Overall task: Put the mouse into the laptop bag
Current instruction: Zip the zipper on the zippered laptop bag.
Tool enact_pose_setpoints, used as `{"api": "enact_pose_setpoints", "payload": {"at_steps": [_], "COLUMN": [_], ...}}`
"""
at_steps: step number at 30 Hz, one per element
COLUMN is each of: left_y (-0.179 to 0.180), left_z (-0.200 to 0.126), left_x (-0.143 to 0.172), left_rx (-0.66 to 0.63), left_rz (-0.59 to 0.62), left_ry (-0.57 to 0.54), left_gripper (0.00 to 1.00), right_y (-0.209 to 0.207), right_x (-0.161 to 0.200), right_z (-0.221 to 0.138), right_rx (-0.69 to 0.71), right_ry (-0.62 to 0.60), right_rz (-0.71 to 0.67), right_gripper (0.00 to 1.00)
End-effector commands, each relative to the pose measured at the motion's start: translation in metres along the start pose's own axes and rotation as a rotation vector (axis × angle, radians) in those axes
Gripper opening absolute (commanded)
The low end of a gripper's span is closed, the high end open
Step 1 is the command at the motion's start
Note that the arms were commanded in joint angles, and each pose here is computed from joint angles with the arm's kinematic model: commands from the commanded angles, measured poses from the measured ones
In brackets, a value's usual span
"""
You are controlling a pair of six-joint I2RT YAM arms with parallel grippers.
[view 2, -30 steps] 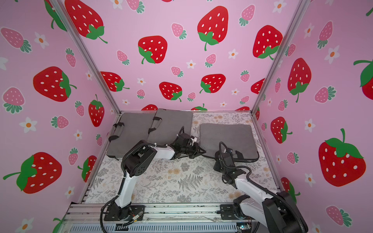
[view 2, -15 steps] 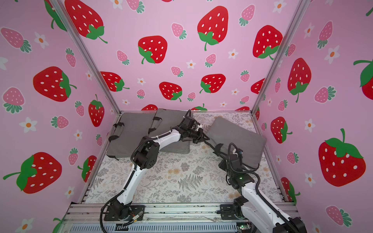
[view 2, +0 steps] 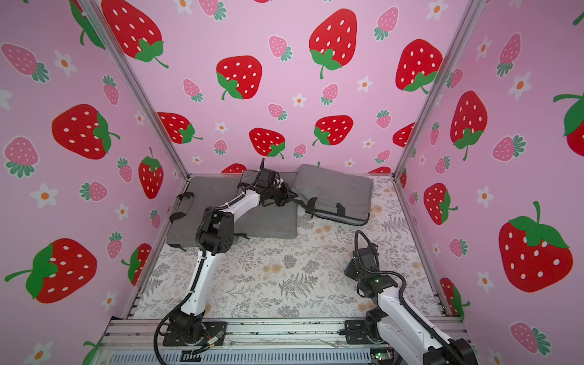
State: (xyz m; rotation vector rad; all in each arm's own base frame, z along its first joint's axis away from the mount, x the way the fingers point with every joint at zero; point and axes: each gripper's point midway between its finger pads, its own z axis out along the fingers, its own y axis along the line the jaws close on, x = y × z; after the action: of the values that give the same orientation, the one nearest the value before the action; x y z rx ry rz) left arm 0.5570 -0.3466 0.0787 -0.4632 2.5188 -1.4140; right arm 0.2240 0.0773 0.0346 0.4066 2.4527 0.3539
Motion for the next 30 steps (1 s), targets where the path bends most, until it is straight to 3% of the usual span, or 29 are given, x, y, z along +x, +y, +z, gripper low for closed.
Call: {"api": "enact_pose_setpoints", "payload": {"at_steps": [1, 7, 13, 16, 23, 26, 30], "left_y": [-0.051, -0.081, -0.066, -0.053, -0.038, -0.029, -0.019], "left_z": [-0.011, -0.039, -0.053, -0.051, -0.051, -0.053, -0.054], "left_x": [0.012, 0.082, 0.126, 0.137, 0.149, 0.149, 0.147], "left_rx": [0.114, 0.144, 0.155, 0.170, 0.187, 0.167, 0.153], "left_rz": [0.107, 0.201, 0.195, 0.164, 0.133, 0.115, 0.105], "left_ry": [-0.077, -0.083, -0.065, -0.033, 0.001, 0.002, -0.012], "left_gripper": [0.00, 0.00, 0.00, 0.00, 0.00, 0.00, 0.00], "right_y": [0.043, 0.074, 0.076, 0.079, 0.101, 0.104, 0.115], "right_x": [-0.008, -0.012, -0.027, -0.032, -0.029, -0.024, -0.024], "right_z": [-0.002, 0.006, 0.020, 0.026, 0.047, 0.061, 0.075], "right_rx": [-0.179, -0.258, -0.185, -0.175, -0.266, -0.279, -0.321], "right_ry": [-0.003, 0.046, 0.039, 0.030, 0.048, 0.072, 0.076], "right_rz": [-0.107, -0.171, -0.187, -0.220, -0.301, -0.315, -0.324], "right_gripper": [0.20, 0.33, 0.39, 0.45, 0.48, 0.56, 0.56]}}
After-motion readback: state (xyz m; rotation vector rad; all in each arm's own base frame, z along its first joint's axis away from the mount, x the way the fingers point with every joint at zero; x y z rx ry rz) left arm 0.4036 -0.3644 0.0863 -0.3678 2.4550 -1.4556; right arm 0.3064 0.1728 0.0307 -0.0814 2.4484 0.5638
